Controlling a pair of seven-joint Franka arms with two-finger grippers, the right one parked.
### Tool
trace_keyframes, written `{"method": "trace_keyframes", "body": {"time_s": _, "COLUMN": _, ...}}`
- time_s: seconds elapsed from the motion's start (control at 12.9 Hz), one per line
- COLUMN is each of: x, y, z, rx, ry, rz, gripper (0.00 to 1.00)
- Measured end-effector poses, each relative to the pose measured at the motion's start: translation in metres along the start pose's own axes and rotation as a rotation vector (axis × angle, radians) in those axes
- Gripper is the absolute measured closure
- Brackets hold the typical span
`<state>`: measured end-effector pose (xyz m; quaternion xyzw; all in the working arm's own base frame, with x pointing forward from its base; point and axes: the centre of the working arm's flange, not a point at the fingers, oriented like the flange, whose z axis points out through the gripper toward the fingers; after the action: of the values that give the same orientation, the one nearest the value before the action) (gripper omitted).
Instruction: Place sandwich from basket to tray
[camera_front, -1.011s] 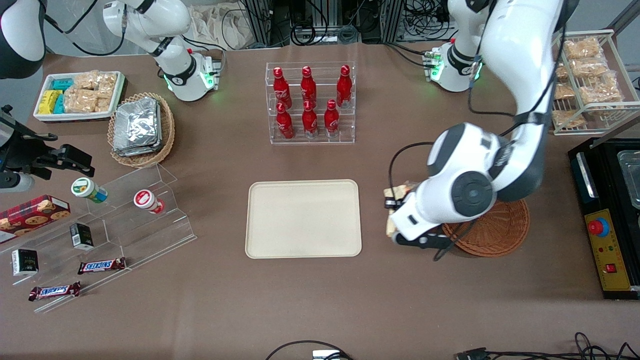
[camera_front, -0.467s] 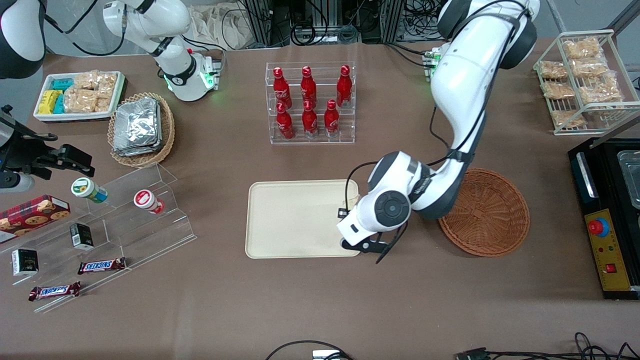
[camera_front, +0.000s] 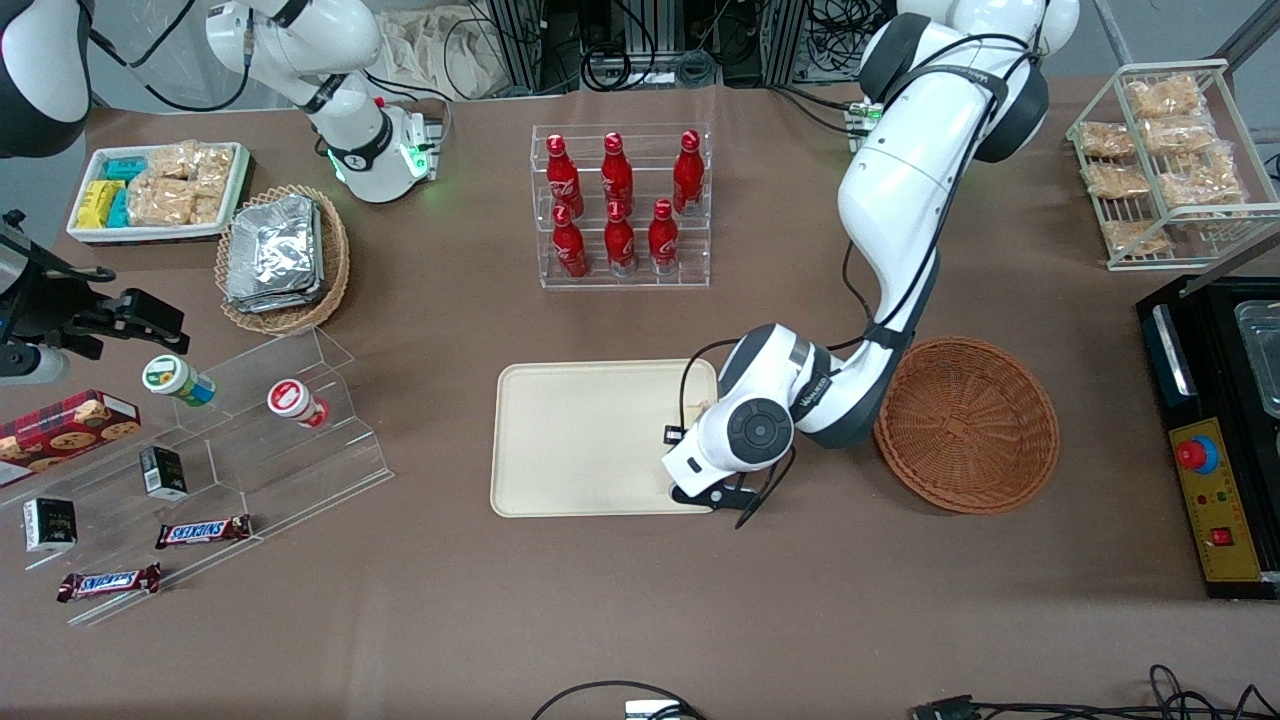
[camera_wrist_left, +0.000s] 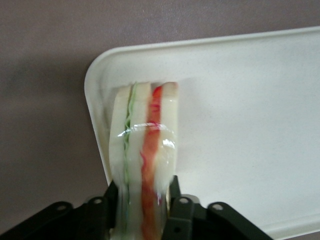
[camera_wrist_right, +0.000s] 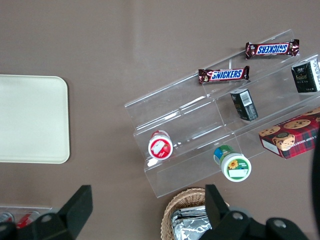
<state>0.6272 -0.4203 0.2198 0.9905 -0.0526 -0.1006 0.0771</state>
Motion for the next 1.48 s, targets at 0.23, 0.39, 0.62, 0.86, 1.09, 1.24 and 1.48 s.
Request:
{"method": "trace_keyframes", "body": {"time_s": 0.23, "x": 0.006, "y": 0.000, "z": -0.019, "rx": -0.015, "ry": 0.033, "rz": -0.004, "gripper": 0.19}}
{"method": "trace_keyframes", "body": {"time_s": 0.39, "x": 0.009, "y": 0.000, "z": -0.057, "rx": -0.035, "ry": 0.087, "rz": -0.007, "gripper": 0.00}}
{"method": "trace_keyframes", "body": {"time_s": 0.62, "x": 0.003, "y": -0.045, "z": -0.174, "rx": -0.026, "ry": 0.122, "rz": -0.065, "gripper": 0.00}}
{"method": "trace_keyframes", "body": {"time_s": 0.86, "x": -0.043, "y": -0.148, "z": -0.303, "rx": 0.044, "ry": 0.037, "rz": -0.142, "gripper": 0.00}}
{"method": "trace_keyframes", "body": {"time_s": 1.09, "x": -0.101, "y": -0.216, "z": -0.379, "rx": 0.156, "ry": -0.032, "rz": -0.145, "gripper": 0.00}}
{"method": "trace_keyframes", "body": {"time_s": 1.24, "x": -0.127, "y": -0.246, "z": -0.398, "rx": 0.189, "ry": -0.074, "rz": -0.189, "gripper": 0.00}}
{"method": "trace_keyframes", "body": {"time_s": 1.48, "x": -0.147, "y": -0.303, "z": -0.393, "rx": 0.182, "ry": -0.117, "rz": -0.213, "gripper": 0.00}}
